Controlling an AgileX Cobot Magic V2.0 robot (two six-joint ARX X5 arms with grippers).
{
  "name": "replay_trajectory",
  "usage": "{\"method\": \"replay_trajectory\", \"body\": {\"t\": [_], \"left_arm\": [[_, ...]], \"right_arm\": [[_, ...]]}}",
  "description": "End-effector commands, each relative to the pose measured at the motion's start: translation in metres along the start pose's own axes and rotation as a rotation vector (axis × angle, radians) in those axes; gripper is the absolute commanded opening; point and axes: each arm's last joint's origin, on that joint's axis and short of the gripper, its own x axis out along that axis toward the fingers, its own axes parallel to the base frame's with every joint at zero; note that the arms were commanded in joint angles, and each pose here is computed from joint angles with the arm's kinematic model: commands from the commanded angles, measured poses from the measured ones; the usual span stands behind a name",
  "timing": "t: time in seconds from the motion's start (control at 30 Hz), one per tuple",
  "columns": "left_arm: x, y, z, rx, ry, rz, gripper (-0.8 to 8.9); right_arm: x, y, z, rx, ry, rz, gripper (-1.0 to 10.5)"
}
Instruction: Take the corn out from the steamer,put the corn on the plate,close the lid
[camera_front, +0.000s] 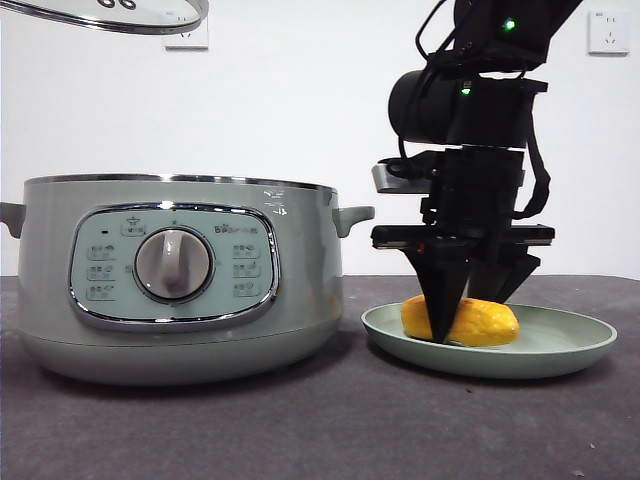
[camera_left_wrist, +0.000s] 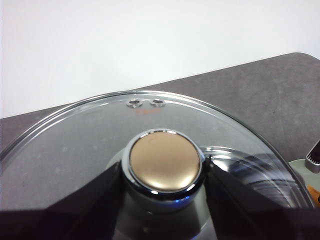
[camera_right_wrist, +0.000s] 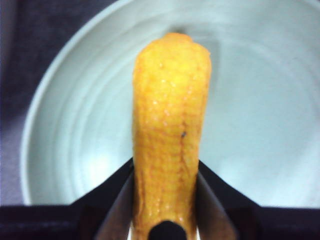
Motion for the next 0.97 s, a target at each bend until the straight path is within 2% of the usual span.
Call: {"method": "replay_trajectory", "body": {"t": [0.03,0.17,0.23,0.47,0.8,0.97], "left_arm": [[-0.004,0.001,0.01,-0.021,-0.077,-0.001,-0.09],[0.001,-0.001,0.009,-0.018,-0.061,-0.001,-0.09],[0.005,-0.002,0.008,-0.015,-0.05,-0.022,-0.09],[0.021,-0.007,0.006,-0.012,-0.013,-0.088,-0.09],[0.064,-0.018,-0.003,-0.029,0.085,-0.18,-0.09],[0.089,-0.024,-0.014,-0.023,0.165,-0.183,-0.09]], "right_arm": [[0.006,-0.004,-0.005,0.022,0.03,-0.01,1.6],[0.007,-0.01,-0.005,0.047,0.034,-0.015,3.8],[0.007,-0.01,-0.005,0.054,0.033,-0.015,4.4],[-0.016,-0.011,-0.004,0.057,-0.025,-0.008,4.4],[-0.111,-0.016,-0.019,0.083,-0.286,0.005,4.4],[-0.15,-0.019,-0.033,0.091,-0.398,0.012,4.4]]}}
